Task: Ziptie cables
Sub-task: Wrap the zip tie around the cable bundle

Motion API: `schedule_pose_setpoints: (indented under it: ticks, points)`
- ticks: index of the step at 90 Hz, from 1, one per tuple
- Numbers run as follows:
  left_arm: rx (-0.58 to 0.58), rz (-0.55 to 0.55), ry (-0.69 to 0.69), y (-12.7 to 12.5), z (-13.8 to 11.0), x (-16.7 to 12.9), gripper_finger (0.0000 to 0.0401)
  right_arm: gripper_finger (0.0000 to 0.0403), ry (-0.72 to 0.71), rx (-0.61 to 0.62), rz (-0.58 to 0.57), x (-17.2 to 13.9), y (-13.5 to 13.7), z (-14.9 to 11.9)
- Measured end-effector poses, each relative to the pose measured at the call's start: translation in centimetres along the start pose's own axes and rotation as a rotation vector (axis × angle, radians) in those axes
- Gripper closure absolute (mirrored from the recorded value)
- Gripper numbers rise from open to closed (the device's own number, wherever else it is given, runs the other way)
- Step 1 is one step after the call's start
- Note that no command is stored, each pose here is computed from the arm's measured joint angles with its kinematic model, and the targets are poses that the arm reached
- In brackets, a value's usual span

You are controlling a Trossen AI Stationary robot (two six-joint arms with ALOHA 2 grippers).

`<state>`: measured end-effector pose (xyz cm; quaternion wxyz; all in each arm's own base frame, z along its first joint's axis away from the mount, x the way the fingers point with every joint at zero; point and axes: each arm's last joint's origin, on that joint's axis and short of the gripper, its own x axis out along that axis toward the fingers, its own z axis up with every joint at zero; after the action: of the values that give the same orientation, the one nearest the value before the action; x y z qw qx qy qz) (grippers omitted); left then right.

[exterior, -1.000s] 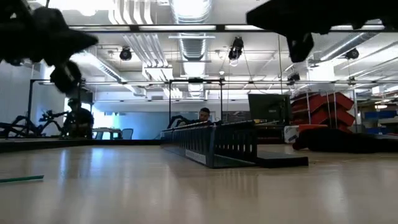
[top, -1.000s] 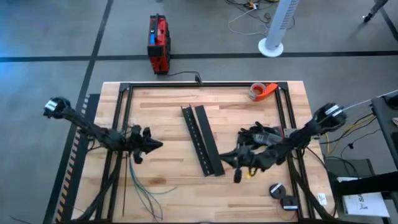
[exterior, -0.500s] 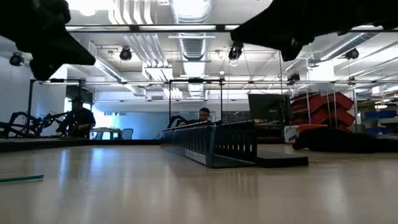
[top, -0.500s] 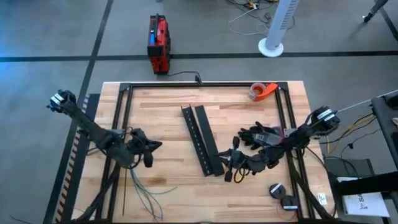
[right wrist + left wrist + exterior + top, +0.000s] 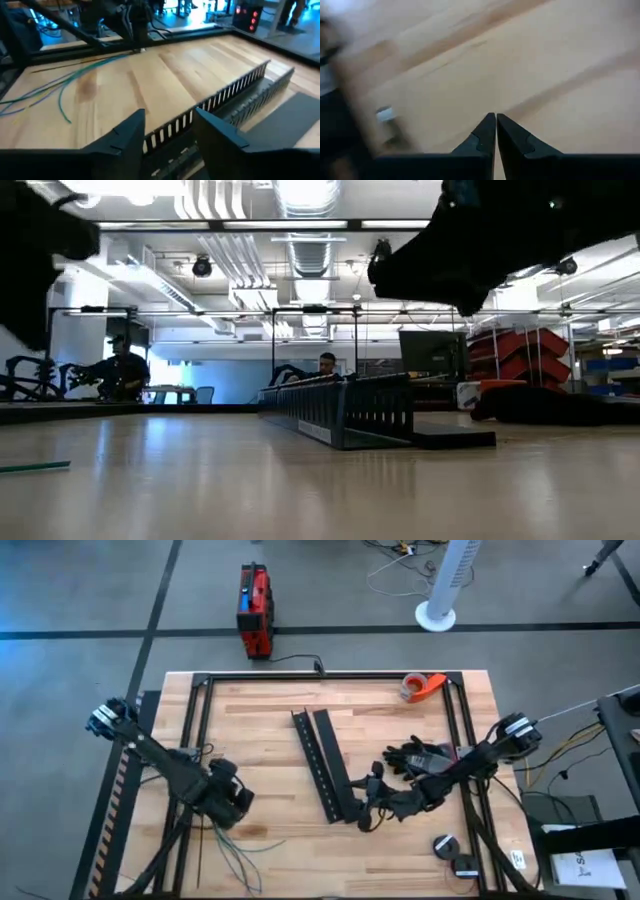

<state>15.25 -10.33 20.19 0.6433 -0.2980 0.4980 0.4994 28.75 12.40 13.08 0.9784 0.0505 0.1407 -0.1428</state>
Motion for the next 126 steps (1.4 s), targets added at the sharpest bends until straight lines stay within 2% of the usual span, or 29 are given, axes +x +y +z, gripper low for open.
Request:
schedule_pose_setpoints:
  ticks: [8, 15, 32, 48, 66, 73, 83, 97, 110, 126]
  points:
    - [-0.033, 0.189, 0.114, 0.6, 0.5, 0.5, 0.0395, 0.0219, 0.022, 0.025, -0.016, 0.5, -0.2, -0.8]
    - [-0.037, 0.247, 0.208, 0.7, 0.5, 1.0, 0.0387, 0.0211, 0.041, 0.039, -0.031, 0.9, -0.4, -1.5]
    - [0.011, 0.139, 0.277, 0.4, 0.1, 2.7, 0.0368, 0.0200, 0.062, 0.040, -0.056, 2.1, -0.6, -2.9]
    - [-0.005, 0.169, 0.255, 0.7, 0.0, 3.7, 0.0340, 0.0196, 0.061, 0.044, -0.042, 3.5, 0.7, -3.0]
    - [-0.063, 0.189, 0.256, 0.6, 0.1, 4.0, 0.0299, 0.0198, 0.072, 0.031, 0.051, 5.0, 2.3, -2.7]
    - [-0.097, 0.169, 0.308, 0.3, 0.0, 4.0, 0.0285, 0.0195, 0.083, -0.004, 0.062, 5.2, 2.7, -2.6]
    - [-0.073, 0.165, 0.416, 0.1, -0.5, 4.3, 0.0272, 0.0194, 0.087, -0.030, 0.061, 5.4, 2.9, -2.3]
    - [-0.060, 0.196, 0.473, -0.3, -1.1, 4.8, 0.0262, 0.0198, 0.076, -0.042, 0.066, 5.1, 2.9, -1.4]
    - [-0.039, 0.155, 0.516, -1.5, -1.8, 6.2, 0.0260, 0.0196, 0.087, -0.053, 0.066, 4.6, 2.9, -0.8]
    - [-0.002, 0.200, 0.600, -2.1, -2.5, 7.3, 0.0267, 0.0193, 0.118, -0.080, 0.067, 3.9, 3.0, -0.3]
